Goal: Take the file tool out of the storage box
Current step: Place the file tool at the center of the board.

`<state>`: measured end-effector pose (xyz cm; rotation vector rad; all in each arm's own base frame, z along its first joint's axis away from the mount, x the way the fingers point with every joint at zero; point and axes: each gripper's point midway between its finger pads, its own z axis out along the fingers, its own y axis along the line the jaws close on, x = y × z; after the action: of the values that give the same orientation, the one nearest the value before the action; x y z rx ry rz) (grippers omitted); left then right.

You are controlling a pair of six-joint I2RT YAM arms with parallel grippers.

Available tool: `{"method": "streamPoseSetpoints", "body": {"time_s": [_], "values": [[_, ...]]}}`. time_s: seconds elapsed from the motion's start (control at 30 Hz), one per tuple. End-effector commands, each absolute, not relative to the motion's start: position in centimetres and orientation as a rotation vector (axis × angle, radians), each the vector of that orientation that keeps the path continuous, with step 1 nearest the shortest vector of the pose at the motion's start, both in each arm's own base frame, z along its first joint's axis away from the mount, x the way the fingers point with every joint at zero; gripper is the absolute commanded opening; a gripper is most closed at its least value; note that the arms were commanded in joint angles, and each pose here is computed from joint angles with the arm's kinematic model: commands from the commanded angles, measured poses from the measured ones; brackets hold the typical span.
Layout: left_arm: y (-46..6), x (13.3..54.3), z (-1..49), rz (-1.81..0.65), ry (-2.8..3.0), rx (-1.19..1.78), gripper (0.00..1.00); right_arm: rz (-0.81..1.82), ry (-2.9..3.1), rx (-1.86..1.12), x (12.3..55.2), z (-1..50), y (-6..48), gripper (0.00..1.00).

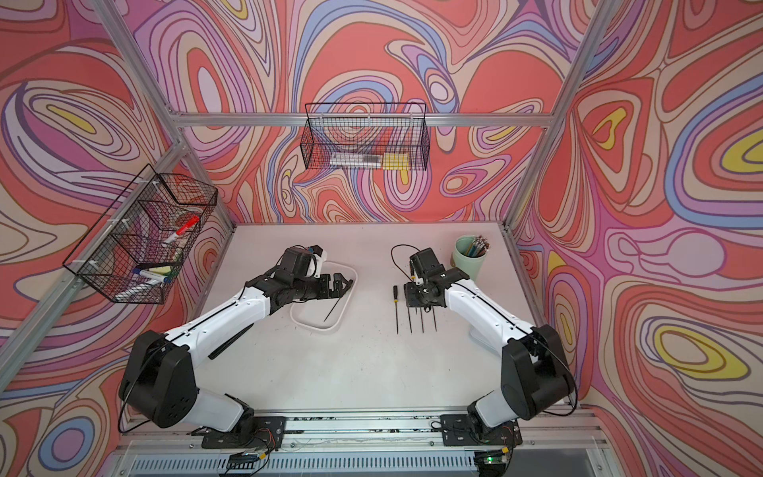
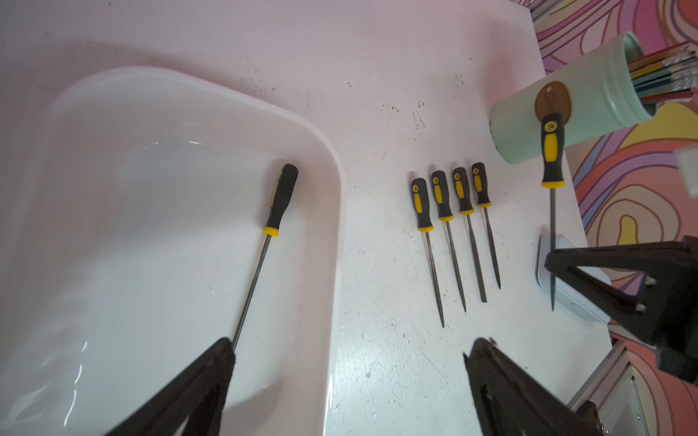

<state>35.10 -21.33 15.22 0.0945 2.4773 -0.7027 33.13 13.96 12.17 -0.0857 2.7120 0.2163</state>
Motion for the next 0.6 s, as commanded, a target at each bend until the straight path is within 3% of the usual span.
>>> {"method": "streamPoseSetpoints", "body": {"time_s": [0.0,0.57], "values": [[-21.2,33.9,15.4,-0.715,2.466,0.159,0.99,0.107,2.785,-0.112,32.4,12.0,11.7,0.00],[-20.8,32.6,14.2,-0.713,2.473,0.194,0.99,-0.071,3.009,-0.017,32.7,7.9,6.1,0.00]]}}
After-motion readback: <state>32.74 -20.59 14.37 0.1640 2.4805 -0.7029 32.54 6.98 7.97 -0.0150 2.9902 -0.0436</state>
